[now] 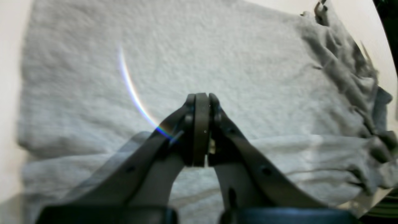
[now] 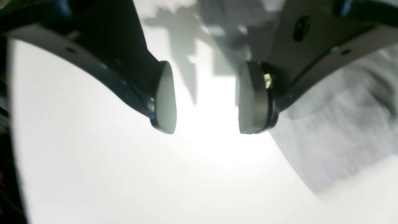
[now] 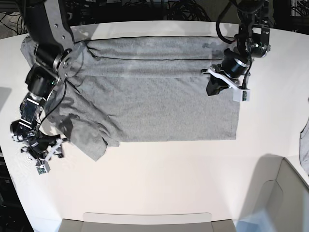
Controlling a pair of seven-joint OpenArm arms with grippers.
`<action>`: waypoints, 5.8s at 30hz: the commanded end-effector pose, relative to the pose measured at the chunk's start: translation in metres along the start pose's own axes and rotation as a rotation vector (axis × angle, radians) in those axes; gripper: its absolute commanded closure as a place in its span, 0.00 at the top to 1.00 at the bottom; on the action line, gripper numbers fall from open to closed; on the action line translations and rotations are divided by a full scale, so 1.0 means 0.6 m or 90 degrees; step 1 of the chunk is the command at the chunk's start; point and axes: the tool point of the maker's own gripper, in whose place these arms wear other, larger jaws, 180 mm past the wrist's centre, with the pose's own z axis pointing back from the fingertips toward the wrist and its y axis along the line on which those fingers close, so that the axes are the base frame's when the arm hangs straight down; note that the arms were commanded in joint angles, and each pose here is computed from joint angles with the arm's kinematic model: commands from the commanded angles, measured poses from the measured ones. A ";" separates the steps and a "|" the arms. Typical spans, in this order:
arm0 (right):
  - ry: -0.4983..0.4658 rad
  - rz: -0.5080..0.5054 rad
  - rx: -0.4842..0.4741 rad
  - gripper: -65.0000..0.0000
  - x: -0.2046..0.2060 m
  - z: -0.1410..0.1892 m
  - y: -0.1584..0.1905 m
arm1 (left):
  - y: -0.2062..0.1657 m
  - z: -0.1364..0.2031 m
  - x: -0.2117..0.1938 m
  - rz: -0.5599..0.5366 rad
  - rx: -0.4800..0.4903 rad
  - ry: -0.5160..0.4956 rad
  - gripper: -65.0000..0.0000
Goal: Fold the T-shirt properly
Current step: 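Reach both grippers down to the hem corners of the shirt, then grasp the hem corners with both grippers and lift them, then fold the held hem over the shirt toward the folded shoulder edge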
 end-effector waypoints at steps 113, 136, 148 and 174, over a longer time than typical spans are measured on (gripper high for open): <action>-0.061 0.033 0.098 0.00 0.028 -0.082 0.116 | 0.197 -0.229 0.203 0.000 0.027 0.052 0.00; -0.068 0.052 0.079 0.00 0.006 -0.030 0.102 | 0.188 -0.141 0.202 -0.020 0.074 0.024 0.00; -0.028 0.102 0.062 0.00 -0.041 0.001 0.108 | 0.195 -0.124 0.151 -0.018 0.079 0.056 0.00; 0.023 0.174 -0.011 0.00 -0.088 0.102 0.091 | 0.171 -0.039 0.102 -0.065 0.073 0.084 0.00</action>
